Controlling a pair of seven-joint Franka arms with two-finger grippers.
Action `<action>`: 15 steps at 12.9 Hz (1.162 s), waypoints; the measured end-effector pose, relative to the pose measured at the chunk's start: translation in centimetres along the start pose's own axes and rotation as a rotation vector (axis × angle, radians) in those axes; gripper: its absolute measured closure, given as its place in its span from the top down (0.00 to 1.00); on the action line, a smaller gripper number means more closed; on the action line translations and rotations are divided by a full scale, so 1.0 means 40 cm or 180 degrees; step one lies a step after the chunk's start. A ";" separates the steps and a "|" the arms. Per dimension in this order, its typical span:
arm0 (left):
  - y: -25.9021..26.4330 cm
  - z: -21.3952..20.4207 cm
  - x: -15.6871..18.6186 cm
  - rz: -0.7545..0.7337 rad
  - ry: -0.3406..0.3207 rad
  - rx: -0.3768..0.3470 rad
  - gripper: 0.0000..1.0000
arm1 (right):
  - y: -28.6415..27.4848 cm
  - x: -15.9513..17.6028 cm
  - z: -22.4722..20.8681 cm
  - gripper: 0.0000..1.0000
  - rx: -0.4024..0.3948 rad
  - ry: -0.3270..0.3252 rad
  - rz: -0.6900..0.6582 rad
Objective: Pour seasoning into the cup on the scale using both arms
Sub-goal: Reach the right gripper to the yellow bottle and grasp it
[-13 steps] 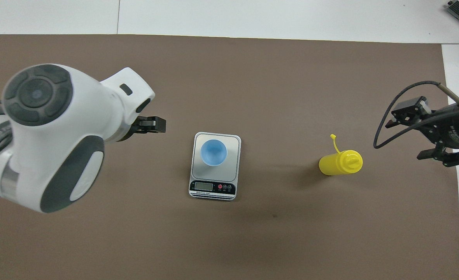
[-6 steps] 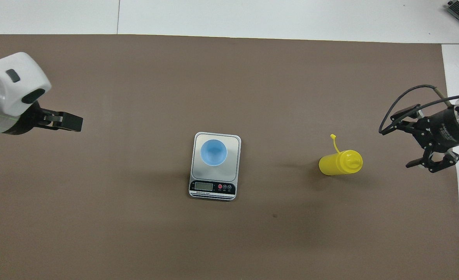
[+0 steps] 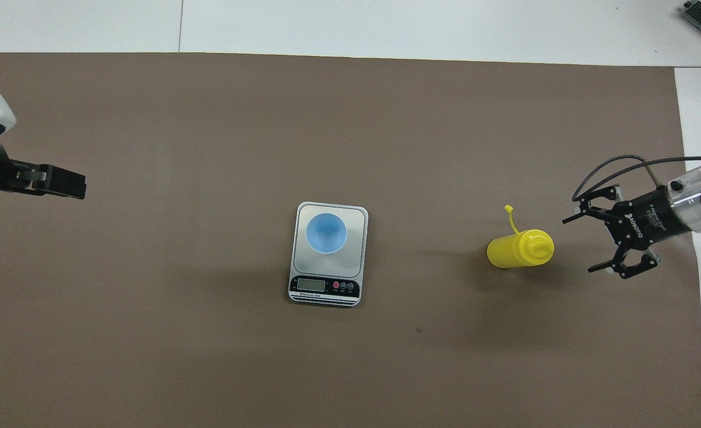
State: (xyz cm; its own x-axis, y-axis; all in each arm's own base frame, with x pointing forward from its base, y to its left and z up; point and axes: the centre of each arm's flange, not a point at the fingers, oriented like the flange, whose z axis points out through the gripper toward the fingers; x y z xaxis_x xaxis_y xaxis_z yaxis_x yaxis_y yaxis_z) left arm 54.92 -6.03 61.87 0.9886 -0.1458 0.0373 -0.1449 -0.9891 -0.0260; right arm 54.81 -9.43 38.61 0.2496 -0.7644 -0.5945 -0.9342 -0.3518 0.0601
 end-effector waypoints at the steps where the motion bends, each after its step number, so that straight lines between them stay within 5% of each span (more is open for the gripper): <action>1: -0.010 0.003 -0.001 -0.0028 -0.0006 -0.0021 1.00 | -0.004 0.015 0.030 1.00 0.0089 -0.0094 0.0061; 7: -0.044 -0.032 -0.014 -0.0131 -0.0076 -0.0121 1.00 | -0.012 0.100 0.194 1.00 0.0279 -0.0609 0.0543; 12: -0.067 -0.036 -0.014 -0.0183 -0.0082 -0.0152 1.00 | -0.009 0.080 0.263 1.00 0.0242 -0.0825 0.0657; 15: -0.057 -0.032 -0.011 -0.0126 -0.0090 -0.0155 1.00 | -0.045 0.022 0.280 0.85 0.0249 -0.0853 0.0570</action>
State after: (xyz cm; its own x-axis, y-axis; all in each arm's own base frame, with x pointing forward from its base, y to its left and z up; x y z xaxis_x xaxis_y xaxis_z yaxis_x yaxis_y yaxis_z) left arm 54.74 -3.73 63.20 0.9943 -0.1066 0.0090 -0.1068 -0.9940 0.0235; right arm 53.84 -3.43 29.01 0.0132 -0.6374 -0.7704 -0.9765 -0.1739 0.1271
